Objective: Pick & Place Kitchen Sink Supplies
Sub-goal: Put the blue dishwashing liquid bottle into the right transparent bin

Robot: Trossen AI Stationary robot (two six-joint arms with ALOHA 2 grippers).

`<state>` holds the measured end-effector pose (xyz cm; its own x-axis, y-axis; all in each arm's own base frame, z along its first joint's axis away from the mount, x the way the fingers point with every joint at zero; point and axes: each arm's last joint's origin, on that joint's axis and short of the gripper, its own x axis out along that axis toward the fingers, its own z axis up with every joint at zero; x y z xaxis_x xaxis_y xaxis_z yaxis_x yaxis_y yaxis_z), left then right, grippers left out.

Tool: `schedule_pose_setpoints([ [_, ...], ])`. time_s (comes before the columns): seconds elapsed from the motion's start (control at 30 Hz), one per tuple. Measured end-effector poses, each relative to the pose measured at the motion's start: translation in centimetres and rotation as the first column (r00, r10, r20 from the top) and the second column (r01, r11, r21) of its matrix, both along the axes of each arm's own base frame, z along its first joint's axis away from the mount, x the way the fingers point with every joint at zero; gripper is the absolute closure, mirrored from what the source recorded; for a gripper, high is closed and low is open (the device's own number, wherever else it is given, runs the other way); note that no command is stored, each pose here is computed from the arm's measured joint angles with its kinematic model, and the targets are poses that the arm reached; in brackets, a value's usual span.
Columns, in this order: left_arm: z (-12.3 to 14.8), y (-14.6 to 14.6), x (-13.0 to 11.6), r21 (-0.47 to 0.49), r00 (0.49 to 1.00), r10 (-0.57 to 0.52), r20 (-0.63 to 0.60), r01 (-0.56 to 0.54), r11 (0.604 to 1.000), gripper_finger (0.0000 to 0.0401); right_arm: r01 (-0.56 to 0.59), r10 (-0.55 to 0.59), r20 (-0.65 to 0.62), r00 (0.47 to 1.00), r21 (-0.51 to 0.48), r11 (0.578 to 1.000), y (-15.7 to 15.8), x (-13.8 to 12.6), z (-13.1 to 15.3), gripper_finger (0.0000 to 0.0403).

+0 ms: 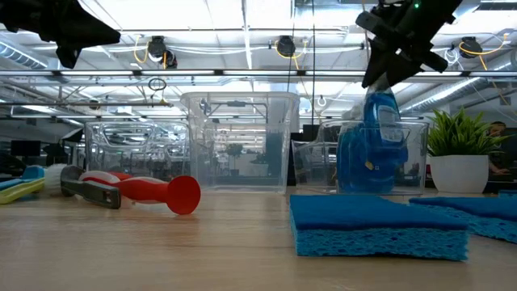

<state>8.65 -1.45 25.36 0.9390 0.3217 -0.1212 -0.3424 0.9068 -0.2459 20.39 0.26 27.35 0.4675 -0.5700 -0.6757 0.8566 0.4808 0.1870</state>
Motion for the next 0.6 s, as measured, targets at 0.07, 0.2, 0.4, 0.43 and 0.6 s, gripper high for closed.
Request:
schedule_pose_setpoints([
  [0.07,0.0,0.0,0.0,0.000,1.000,0.000,0.000,0.000,1.000,0.0368,-0.006,0.006,-0.011,1.000,-0.006,1.000,0.0,0.0,-0.6,0.0272],
  [0.2,0.0,0.0,0.0,0.000,1.000,0.000,0.000,0.000,1.000,0.0368,-0.003,0.003,-0.016,1.000,-0.022,1.000,0.0,-0.1,-1.4,0.0272],
  [0.4,0.0,0.0,0.0,-0.001,1.000,0.000,0.000,0.000,1.000,0.0368,0.010,-0.011,-0.019,1.000,-0.048,0.999,-0.1,-0.1,-2.5,0.0272],
  [0.43,0.0,0.0,0.0,-0.001,1.000,0.000,0.000,0.000,1.000,0.0368,0.011,-0.012,-0.018,1.000,-0.049,0.999,-0.1,-0.2,-2.6,0.0272],
  [0.6,0.0,0.0,0.0,-0.002,1.000,0.000,0.001,0.000,1.000,0.0368,0.014,-0.016,-0.021,1.000,-0.053,0.998,-0.1,-0.2,-3.1,0.0272],
])
